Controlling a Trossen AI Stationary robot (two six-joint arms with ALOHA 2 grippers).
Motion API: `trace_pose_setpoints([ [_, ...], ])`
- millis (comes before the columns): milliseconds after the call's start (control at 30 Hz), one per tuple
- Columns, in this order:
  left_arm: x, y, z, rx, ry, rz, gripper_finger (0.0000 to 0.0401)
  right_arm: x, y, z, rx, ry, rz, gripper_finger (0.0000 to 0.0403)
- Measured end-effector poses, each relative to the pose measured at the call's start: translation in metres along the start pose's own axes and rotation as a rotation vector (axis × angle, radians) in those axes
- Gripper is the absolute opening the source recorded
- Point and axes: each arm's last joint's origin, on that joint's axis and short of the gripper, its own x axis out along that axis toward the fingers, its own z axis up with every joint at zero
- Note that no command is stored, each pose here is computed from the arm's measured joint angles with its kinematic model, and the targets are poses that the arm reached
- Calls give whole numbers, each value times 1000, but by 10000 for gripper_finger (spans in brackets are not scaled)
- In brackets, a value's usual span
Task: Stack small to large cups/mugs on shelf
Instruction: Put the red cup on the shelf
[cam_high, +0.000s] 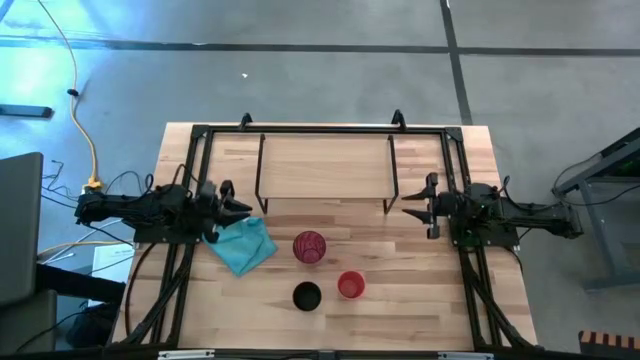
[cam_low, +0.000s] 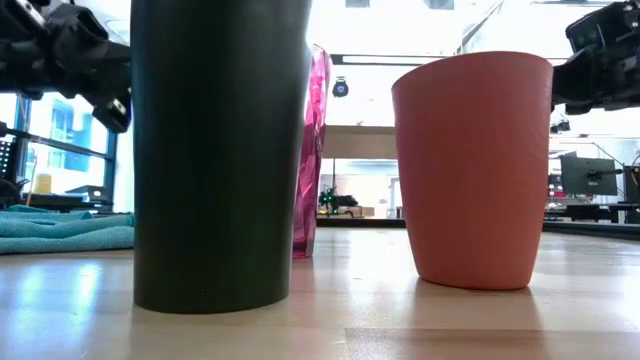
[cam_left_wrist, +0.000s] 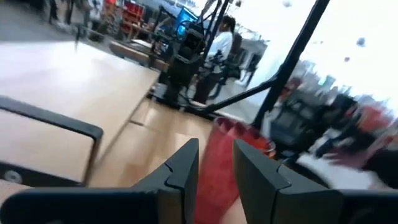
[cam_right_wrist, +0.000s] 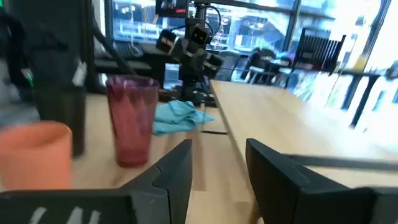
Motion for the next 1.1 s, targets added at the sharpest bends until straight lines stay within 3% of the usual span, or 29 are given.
trace_pose_setpoints([
  [167, 0, -1, 1, -103, -15, -7, 88, 0, 0, 0, -34, 1, 0, 142],
  [333, 0, -1, 1, -175, -14, -8, 88, 0, 0, 0, 76, -2, 2, 142],
  [567, 0, -3, 7, -283, -63, -39, 88, 0, -1, 9, 809, -90, 27, 142],
  [733, -1, -5, 9, -364, -68, -79, 88, -1, -4, 13, 1157, -153, 7, 142],
  [867, 0, -5, 7, -373, -38, -92, 88, -1, -4, 12, 1217, -161, -14, 142],
  [1100, 0, -2, -3, -408, 79, -65, 88, -1, -4, 12, 1132, -153, -21, 142],
])
